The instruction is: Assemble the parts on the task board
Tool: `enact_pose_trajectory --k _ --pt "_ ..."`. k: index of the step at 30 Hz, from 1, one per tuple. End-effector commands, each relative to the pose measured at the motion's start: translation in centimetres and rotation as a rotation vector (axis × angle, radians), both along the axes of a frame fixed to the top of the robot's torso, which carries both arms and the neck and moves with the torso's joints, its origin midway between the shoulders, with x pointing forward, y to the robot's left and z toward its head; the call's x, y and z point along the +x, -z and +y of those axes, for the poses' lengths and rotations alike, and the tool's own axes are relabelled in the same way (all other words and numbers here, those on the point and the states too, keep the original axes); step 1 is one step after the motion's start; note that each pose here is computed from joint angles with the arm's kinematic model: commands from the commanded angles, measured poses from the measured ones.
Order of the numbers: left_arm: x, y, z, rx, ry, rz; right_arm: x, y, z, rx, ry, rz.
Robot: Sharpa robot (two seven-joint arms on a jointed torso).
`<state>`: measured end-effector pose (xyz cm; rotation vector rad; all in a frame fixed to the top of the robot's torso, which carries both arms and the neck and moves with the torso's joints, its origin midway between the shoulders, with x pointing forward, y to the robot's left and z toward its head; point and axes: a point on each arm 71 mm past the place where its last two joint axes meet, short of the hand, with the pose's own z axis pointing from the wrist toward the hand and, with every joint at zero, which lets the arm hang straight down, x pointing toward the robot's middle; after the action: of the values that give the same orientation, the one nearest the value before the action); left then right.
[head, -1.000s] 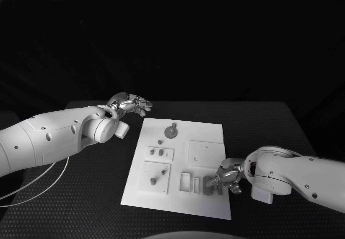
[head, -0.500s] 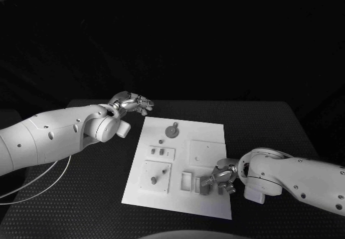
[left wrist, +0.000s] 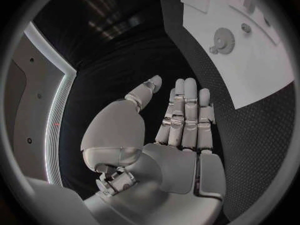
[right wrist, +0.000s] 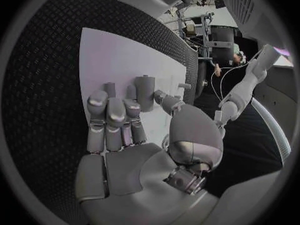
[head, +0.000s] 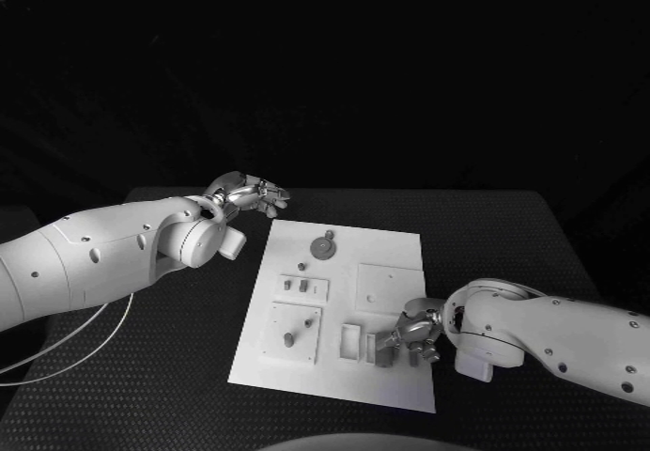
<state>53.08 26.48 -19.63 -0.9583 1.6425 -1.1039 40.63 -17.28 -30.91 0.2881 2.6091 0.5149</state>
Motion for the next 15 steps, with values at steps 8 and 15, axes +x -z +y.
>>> enact_pose_trajectory --k 8,15 --pt "-0.03 -0.07 -0.23 -0.009 0.013 0.0 -1.01 1.1 0.62 -0.014 -0.026 0.009" --pt "-0.05 -0.08 -0.21 -0.009 0.012 0.0 -1.03 1.0 0.35 -0.012 -0.01 0.0"
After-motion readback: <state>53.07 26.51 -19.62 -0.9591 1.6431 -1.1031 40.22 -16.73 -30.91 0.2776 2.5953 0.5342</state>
